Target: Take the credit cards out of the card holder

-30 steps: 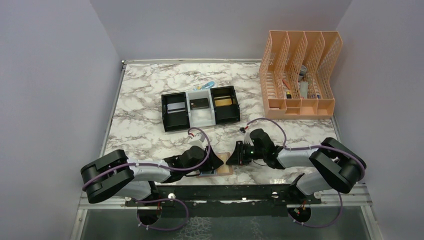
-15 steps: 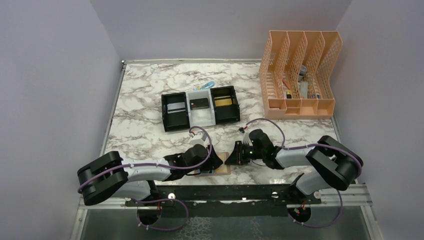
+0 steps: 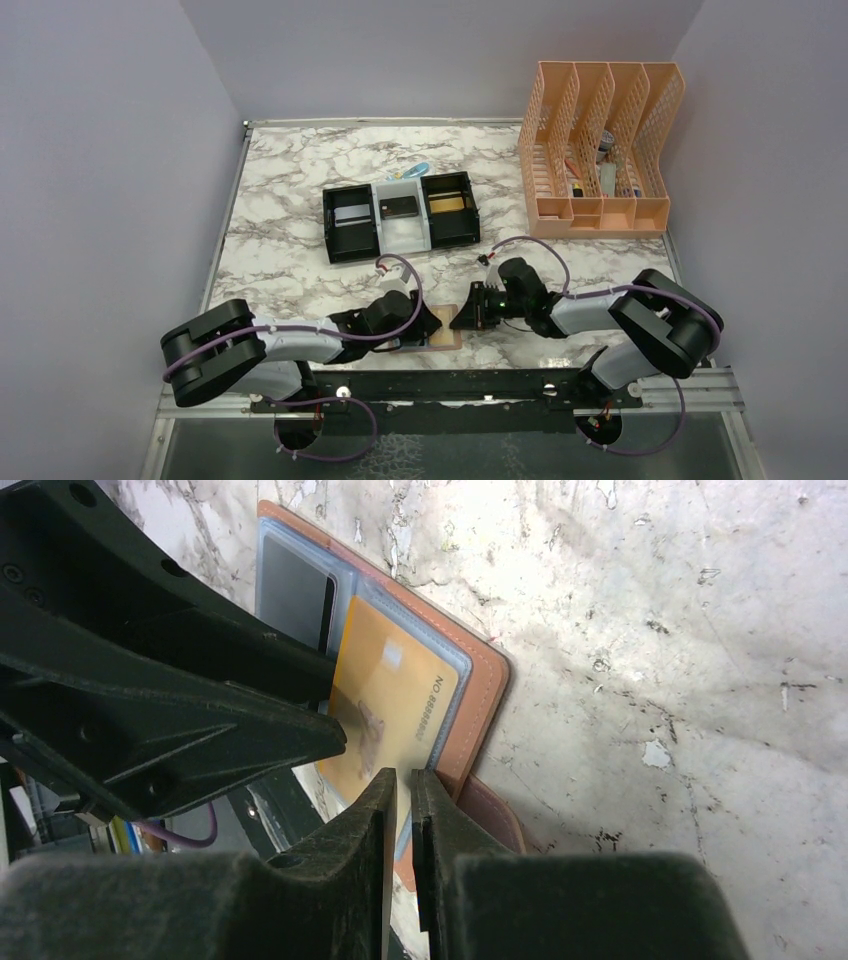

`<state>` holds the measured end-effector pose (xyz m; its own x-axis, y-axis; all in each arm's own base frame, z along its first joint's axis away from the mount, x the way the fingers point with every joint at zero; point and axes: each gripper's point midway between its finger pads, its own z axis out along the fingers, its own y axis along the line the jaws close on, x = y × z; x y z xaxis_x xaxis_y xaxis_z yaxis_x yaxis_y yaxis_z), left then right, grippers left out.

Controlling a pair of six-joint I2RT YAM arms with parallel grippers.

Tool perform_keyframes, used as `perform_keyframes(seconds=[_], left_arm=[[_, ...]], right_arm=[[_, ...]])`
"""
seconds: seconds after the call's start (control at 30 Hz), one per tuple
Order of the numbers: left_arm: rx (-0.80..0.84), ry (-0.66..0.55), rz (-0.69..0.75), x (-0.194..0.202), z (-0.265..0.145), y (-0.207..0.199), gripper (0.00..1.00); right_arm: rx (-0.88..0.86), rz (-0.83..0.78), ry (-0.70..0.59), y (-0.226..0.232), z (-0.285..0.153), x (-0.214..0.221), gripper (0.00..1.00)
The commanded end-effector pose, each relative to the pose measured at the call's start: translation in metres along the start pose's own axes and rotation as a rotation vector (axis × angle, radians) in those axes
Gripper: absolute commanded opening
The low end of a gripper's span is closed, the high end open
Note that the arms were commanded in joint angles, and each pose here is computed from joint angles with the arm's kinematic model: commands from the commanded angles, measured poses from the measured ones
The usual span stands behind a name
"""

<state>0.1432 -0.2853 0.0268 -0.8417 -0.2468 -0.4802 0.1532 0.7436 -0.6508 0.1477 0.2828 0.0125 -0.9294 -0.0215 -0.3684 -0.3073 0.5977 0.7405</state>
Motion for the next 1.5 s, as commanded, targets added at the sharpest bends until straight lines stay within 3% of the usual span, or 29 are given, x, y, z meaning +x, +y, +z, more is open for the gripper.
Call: perform_keyframes(seconds=[0.0, 0.43, 0.6, 0.8, 0.93, 1.47], left_arm=[[-0.064, 0.042, -0.007, 0.017, -0.002, 0.026, 0.34], [0.063, -0.05, -0.087, 0.0, -0.025, 0.01, 0.19], [0.086, -0.055, -0.086, -0.001, -0.027, 0.007, 0.19], [0.029, -0.062, -0.129, 0.004, -0.026, 0.027, 0.32], [0.021, -0.048, -0.113, 0.005, -0.022, 0.025, 0.35], [0.1, -0.074, -0.132, 0.0, -0.021, 0.01, 0.2]], right_arm=[[0.233, 0.054, 0.141, -0.06, -0.006, 0.052, 0.13], [0.237, 0.061, 0.148, -0.063, -0.004, 0.054, 0.13], [0.226, 0.056, 0.149, -0.06, -0.003, 0.052, 0.13], [0.224, 0.057, 0.149, -0.059, -0.004, 0.053, 0.13], [0.223, 0.057, 0.148, -0.059, -0.004, 0.052, 0.13], [0.228, 0.069, 0.16, -0.06, -0.004, 0.056, 0.13]])
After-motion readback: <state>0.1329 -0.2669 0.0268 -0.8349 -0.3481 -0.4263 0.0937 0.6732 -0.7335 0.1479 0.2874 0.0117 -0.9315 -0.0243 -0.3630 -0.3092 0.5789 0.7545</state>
